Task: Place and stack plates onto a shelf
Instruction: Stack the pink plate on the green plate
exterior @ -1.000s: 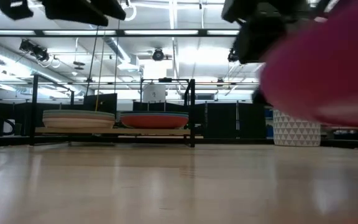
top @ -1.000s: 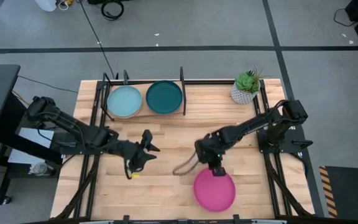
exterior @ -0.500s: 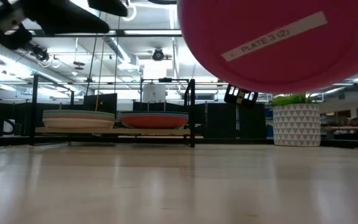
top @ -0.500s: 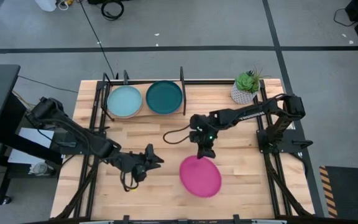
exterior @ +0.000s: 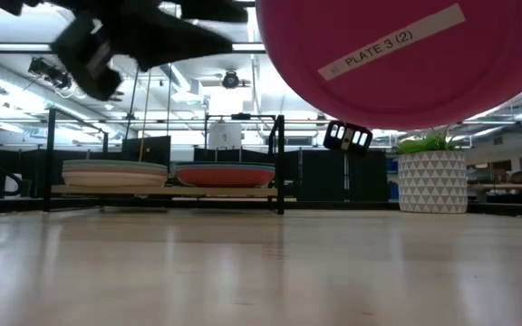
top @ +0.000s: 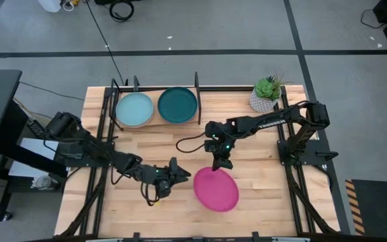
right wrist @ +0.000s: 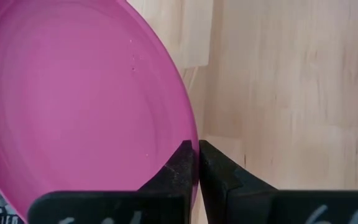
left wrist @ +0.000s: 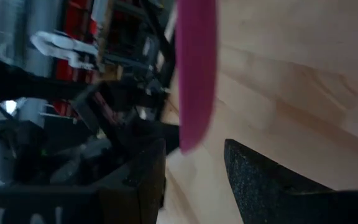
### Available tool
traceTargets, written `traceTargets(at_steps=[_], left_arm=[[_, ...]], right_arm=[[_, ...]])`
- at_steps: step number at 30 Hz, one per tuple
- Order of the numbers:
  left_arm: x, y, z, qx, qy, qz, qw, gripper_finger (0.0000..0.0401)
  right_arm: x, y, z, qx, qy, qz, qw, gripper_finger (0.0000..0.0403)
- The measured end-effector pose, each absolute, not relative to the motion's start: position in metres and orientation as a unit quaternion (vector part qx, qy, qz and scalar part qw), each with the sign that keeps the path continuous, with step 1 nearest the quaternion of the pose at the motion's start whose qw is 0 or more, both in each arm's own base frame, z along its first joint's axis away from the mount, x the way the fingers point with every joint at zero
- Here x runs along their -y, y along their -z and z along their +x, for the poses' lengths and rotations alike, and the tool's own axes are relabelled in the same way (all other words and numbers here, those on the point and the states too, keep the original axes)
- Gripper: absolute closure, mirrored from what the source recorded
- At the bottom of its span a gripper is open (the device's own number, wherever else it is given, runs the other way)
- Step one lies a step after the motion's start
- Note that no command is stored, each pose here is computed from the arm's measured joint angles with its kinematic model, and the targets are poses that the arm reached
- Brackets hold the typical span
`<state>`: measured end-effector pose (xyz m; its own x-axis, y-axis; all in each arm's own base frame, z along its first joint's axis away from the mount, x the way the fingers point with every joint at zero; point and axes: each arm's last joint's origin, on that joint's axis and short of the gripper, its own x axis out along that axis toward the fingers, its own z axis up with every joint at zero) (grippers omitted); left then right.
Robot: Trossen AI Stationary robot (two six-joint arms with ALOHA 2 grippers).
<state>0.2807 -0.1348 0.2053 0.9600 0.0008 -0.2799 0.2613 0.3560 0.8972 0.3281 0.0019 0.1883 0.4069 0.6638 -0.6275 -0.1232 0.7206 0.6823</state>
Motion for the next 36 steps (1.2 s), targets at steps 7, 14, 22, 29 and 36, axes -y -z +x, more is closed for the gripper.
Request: traceTargets(at_steps=[7,14,22,29,36], left_arm=[[0.132,-0.204,0.296,-0.057,0.100,0.559,0.821,0.0229],[0.127,-0.198,0.309,-0.043,0.144,0.553,0.820,0.0229],[0.123,-0.205,0.320,-0.028,0.161,0.506,0.847,0.0264],[0.122,-0.199,0.319,-0.051,0.191,0.495,0.846,0.0339],[0.124,-0.198,0.318,-0.054,0.204,0.496,0.842,0.0360]], right_arm=[[-0.002,-0.189,0.330,-0.477,-0.250,0.277,0.796,0.0381],[0.000,-0.190,0.331,-0.474,-0.245,0.284,0.796,0.0381],[0.005,-0.192,0.333,-0.459,-0.245,0.296,0.801,0.0376],[0.006,-0.195,0.336,-0.444,-0.243,0.290,0.813,0.0352],[0.015,-0.204,0.341,-0.428,-0.255,0.298,0.815,0.0297]])
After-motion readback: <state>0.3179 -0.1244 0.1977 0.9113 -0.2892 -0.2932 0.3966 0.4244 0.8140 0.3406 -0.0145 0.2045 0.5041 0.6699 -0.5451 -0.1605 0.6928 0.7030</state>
